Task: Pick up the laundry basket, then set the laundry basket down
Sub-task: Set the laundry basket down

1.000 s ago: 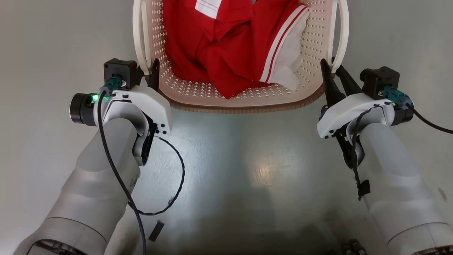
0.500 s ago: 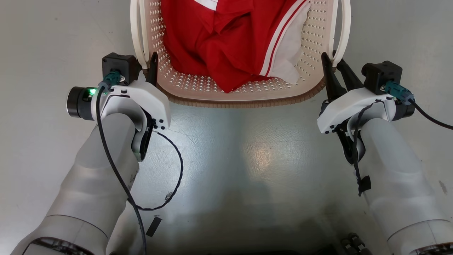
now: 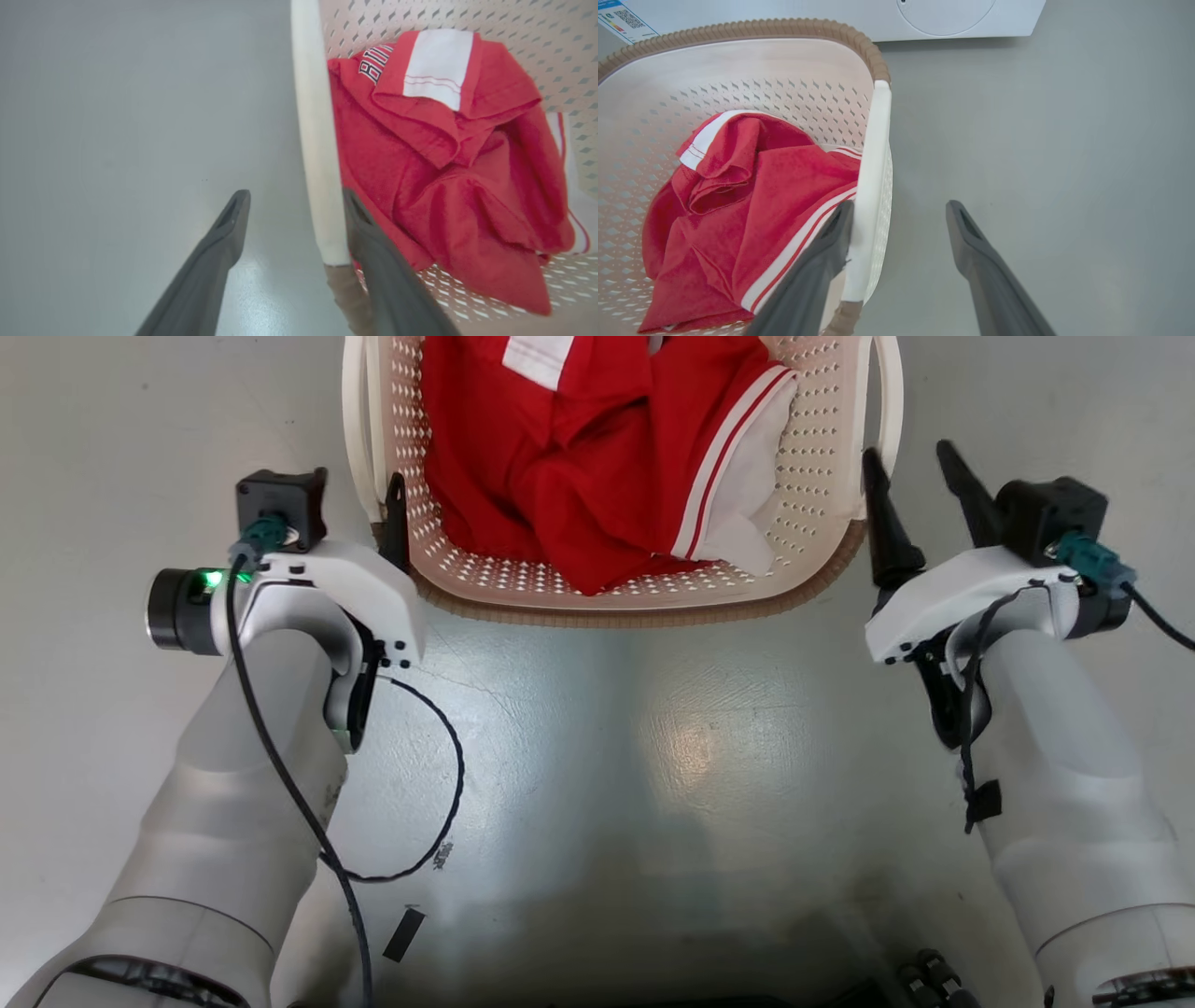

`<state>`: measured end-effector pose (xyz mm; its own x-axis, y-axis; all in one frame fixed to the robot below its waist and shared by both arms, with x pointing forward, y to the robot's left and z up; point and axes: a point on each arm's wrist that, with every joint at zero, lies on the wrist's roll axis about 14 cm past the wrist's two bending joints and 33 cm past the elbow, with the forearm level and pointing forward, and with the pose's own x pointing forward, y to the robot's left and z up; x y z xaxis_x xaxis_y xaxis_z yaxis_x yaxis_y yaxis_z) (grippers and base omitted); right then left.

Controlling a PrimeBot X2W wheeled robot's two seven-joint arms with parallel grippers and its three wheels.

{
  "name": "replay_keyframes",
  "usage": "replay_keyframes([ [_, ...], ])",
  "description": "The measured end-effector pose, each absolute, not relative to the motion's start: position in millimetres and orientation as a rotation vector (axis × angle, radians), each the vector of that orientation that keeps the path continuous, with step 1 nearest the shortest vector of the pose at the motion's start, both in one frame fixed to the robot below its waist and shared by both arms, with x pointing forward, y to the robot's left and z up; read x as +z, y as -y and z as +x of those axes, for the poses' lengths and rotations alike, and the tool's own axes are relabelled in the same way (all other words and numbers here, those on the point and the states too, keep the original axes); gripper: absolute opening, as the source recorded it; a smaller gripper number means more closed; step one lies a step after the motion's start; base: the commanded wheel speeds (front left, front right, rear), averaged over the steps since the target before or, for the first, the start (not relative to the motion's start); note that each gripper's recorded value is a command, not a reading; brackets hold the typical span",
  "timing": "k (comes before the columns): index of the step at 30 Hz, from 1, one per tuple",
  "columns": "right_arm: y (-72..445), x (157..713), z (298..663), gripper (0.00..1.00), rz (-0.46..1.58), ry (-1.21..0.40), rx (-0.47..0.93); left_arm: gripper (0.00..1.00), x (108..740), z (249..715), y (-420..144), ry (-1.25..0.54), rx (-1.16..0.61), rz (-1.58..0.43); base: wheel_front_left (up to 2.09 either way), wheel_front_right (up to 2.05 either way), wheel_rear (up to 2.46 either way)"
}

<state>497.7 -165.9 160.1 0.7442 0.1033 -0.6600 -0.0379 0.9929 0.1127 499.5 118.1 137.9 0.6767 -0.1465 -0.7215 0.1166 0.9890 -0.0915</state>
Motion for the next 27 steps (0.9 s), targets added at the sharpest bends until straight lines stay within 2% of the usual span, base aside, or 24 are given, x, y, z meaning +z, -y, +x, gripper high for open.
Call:
replay_keyframes([
  [7,174,173,505,1.0,0.094,-0.691,0.055,1.0,145,505,-118,-0.798,-0.138,-0.048,0.0,0.0,0.0],
  [13,180,207,521,1.0,0.127,-0.593,0.03,1.0,176,530,-117,-0.697,-0.132,-0.066,0.0,0.0,0.0],
  [19,185,246,513,1.0,0.148,-0.521,0.013,1.0,221,540,-115,-0.583,-0.113,-0.147,0.0,0.0,0.0],
  [27,202,302,486,1.0,0.13,-0.435,-0.025,1.0,277,520,-108,-0.497,-0.141,-0.182,0.0,0.0,0.0],
])
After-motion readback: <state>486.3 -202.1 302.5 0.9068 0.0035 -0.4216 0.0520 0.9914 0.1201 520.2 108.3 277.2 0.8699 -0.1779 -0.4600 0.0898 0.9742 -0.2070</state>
